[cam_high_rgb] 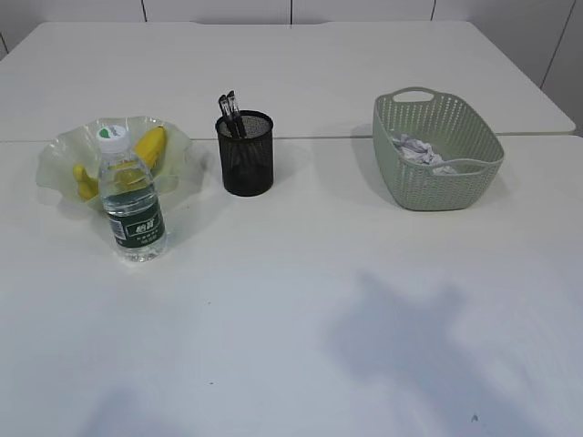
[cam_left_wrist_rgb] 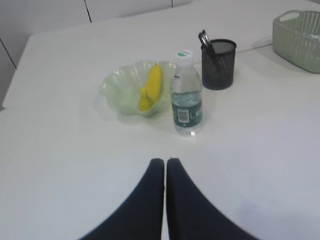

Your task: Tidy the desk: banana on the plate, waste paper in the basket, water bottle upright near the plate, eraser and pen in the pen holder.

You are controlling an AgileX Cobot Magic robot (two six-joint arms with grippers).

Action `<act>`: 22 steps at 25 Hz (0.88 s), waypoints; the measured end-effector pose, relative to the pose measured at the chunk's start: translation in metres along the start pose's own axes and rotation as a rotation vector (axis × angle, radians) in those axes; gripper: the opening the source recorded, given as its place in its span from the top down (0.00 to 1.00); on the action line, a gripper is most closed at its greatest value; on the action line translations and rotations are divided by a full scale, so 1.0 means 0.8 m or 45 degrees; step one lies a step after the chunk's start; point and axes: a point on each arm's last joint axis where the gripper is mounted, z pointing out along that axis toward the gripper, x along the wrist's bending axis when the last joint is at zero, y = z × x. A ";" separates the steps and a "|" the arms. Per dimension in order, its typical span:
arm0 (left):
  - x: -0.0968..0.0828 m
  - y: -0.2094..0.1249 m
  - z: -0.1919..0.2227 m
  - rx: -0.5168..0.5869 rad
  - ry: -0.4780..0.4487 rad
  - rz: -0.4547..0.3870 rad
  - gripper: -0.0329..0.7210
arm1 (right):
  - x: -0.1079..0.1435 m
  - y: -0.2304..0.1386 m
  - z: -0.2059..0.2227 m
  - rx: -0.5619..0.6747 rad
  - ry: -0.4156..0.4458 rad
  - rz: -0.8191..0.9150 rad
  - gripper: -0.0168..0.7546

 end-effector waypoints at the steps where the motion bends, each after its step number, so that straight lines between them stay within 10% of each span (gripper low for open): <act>1: -0.001 -0.002 0.001 0.009 -0.007 -0.006 0.99 | 0.000 0.000 0.000 0.005 0.004 0.000 1.00; 22: -0.010 -0.013 -0.010 0.219 -0.112 -0.052 0.99 | 0.005 0.002 -0.024 -0.031 0.018 -0.017 1.00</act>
